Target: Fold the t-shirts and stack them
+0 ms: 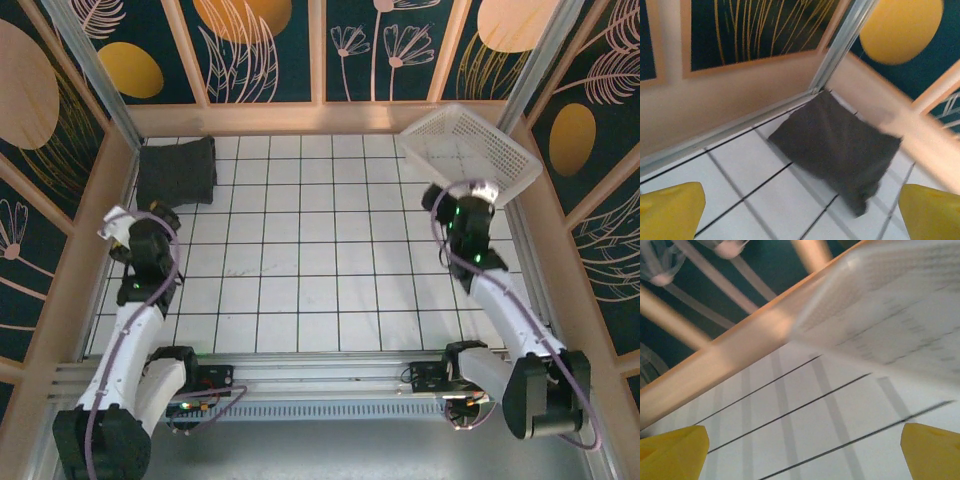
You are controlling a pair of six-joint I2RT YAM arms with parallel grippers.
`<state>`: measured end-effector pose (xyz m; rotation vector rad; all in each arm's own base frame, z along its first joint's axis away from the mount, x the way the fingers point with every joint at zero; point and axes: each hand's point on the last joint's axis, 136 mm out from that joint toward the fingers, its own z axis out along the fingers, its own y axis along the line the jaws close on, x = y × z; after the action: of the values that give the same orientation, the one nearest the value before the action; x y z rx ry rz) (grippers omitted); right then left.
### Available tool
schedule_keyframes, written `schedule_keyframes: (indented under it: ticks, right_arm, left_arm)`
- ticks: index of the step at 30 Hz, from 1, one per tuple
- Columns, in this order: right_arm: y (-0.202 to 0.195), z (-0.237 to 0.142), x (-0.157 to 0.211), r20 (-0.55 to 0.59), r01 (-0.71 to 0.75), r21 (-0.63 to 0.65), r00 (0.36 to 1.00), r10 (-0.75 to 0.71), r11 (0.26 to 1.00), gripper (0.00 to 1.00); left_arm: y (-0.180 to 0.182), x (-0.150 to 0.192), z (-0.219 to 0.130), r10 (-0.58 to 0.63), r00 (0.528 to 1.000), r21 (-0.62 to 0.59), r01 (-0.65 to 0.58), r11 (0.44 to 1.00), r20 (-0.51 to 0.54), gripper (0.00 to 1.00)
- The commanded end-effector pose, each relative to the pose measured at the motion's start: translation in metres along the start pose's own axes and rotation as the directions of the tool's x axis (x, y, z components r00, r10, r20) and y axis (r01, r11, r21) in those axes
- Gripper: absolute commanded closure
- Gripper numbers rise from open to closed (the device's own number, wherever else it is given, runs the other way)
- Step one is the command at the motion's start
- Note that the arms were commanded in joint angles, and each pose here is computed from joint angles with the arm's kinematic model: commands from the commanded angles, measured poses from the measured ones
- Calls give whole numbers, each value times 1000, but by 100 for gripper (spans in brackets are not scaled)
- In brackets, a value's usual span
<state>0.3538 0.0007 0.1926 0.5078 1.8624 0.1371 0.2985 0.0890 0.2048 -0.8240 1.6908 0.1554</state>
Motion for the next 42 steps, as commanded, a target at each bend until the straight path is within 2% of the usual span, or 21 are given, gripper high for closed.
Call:
schedule_keyframes:
  ticks: [1, 5, 9, 15, 16, 19, 22, 24, 26, 27, 29, 42]
  right_arm:
    - [-30, 3, -12, 167, 159, 157, 968, -185, 975, 1]
    - [-41, 34, 22, -2, 255, 183, 966, -259, 949, 1]
    - [-32, 49, 38, 64, 240, 69, 968, -244, 968, 1]
    - [-22, 69, 43, 100, 331, -11, 939, -328, 944, 1]
    - [-26, 70, 40, 116, 315, -13, 943, -311, 949, 1]
    - [-38, 70, 40, 114, 253, -46, 962, -246, 966, 1]
    - [-40, 49, 38, 200, 244, -63, 953, -228, 968, 1]
    - [-47, 35, 38, 256, 226, -52, 944, -206, 973, 1]
    - [-54, 29, 36, 295, 206, -21, 936, -191, 978, 1]
    - [-53, 36, 40, 254, 208, -22, 947, -196, 978, 1]
    - [-42, 47, 45, 217, 261, -46, 945, -245, 964, 1]
    - [-40, 45, 46, 222, 266, -53, 943, -249, 962, 1]
  left_arm:
    - [-16, 2, 0, 211, 968, 119, -228, 966, 137, 1]
    - [-21, 39, 21, 282, 957, 157, -290, 944, 68, 1]
    - [-28, 51, 39, 220, 971, 174, -234, 957, 93, 1]
    - [-44, 60, 66, 263, 956, 193, -284, 939, 128, 1]
    - [-49, 64, 74, 267, 959, 199, -281, 939, 94, 1]
    - [-61, 71, 73, 284, 952, 263, -305, 915, 115, 1]
    - [-63, 74, 53, 271, 943, 334, -323, 885, 192, 1]
    - [-52, 70, 39, 215, 941, 334, -297, 895, 262, 1]
    - [-52, 78, 48, 254, 946, 319, -309, 896, 203, 1]
    - [-55, 77, 54, 258, 946, 312, -310, 898, 198, 1]
    - [-55, 78, 53, 258, 946, 316, -310, 896, 197, 1]
    - [-55, 77, 51, 255, 945, 317, -310, 896, 202, 1]
